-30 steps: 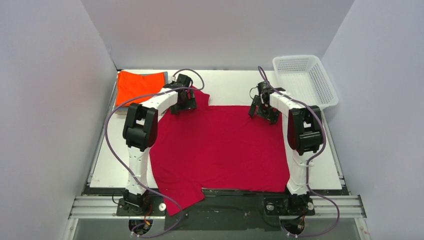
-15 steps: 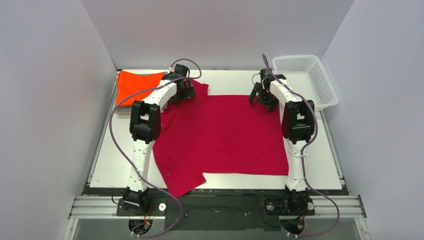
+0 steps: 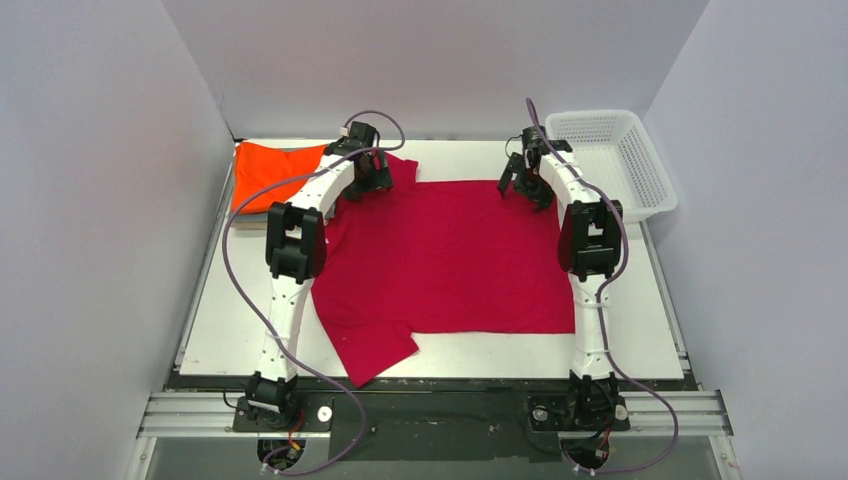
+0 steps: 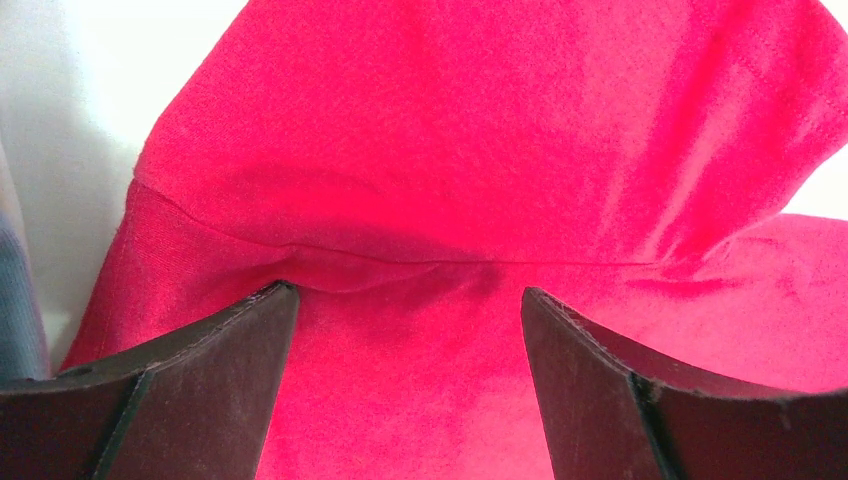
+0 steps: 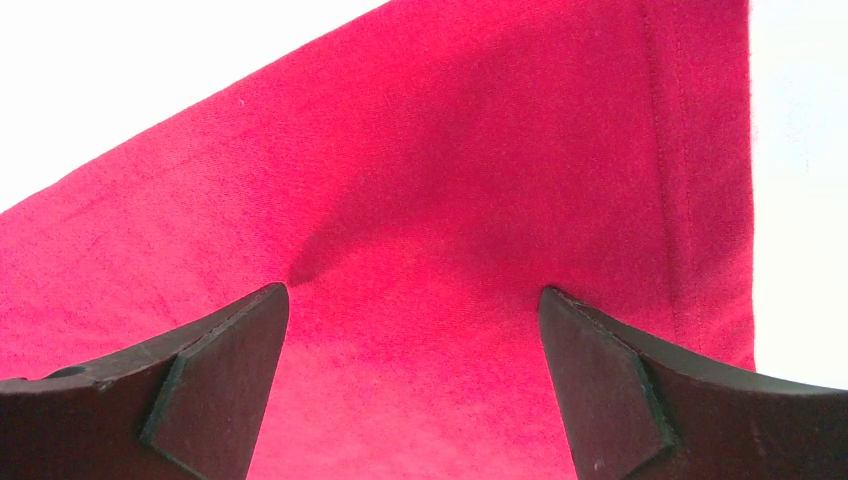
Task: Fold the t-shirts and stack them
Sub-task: Flatten out the tshirt
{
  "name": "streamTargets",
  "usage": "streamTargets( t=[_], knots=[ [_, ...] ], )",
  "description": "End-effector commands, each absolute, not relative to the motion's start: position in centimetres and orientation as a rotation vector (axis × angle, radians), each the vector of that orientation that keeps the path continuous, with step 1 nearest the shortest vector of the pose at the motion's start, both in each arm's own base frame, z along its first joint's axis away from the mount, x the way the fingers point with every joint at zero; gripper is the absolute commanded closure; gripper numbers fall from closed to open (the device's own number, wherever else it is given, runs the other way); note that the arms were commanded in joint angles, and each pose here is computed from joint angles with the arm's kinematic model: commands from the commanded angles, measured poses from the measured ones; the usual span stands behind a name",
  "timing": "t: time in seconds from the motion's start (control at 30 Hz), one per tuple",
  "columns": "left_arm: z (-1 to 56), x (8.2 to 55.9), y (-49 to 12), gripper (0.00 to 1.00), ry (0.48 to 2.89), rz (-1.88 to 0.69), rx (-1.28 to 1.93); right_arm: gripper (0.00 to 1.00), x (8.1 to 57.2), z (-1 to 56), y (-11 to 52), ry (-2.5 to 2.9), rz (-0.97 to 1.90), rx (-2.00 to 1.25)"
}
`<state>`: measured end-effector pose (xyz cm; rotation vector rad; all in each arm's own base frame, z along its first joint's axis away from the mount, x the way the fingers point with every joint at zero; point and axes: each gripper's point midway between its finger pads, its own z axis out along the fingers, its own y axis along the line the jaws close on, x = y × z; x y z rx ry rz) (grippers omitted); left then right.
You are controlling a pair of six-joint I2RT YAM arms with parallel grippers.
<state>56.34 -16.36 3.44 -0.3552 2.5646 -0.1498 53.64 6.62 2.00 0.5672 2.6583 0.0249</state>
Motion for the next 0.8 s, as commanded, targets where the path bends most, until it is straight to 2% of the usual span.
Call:
streamTargets(
  t=[0.0,0.2,0.23,0.27,0.3,0.33,0.37,0.4,0.43,0.47,0.57,0.77],
  knots=[
    [9.8,55.9,-17.0,0.07,2.494,-0.196,-0.29,0.1,52.4,8.1,7.2,2.604,0.06,0.484],
    [16.4,49.2,-17.0,0.07,2.422,-0.149,-0.313,0.09,46.0,12.6,9.4,2.582,0.008,0.369],
    [17.2,46.8,-16.6,0.07,2.419,-0.148,-0.321,0.08,45.0,12.8,9.4,2.577,-0.015,0.368],
    [15.1,44.4,-16.6,0.07,2.464,-0.111,-0.328,0.08,43.1,13.3,10.1,2.572,-0.01,0.353],
    [17.5,42.6,-16.5,0.07,2.417,-0.141,-0.336,0.08,42.3,13.3,10.1,2.564,-0.015,0.357],
    [15.8,40.0,-16.9,0.07,2.449,-0.115,-0.339,0.08,40.2,13.1,10.6,2.57,-0.008,0.357],
    [17.5,38.3,-16.8,0.07,2.411,-0.142,-0.349,0.08,39.4,13.1,10.7,2.559,-0.003,0.362],
    [15.7,35.4,-16.7,0.07,2.46,-0.112,-0.379,0.08,37.2,12.7,10.9,2.566,0.004,0.373],
    [16.8,33.6,-16.6,0.07,2.44,-0.144,-0.388,0.08,36.6,12.7,11.2,2.55,0.025,0.392],
    [14.9,30.7,-16.7,0.07,2.492,-0.12,-0.395,0.08,34.5,12.1,11.1,2.558,0.024,0.385],
    [14.9,24.5,-16.5,0.07,2.514,-0.158,-0.369,0.08,30.2,9.7,10.5,2.578,0.022,0.418],
    [8.2,11.0,-16.2,0.07,2.737,-0.161,-0.188,0.08,25.2,8.6,7.3,2.532,-0.028,0.473]
  ],
)
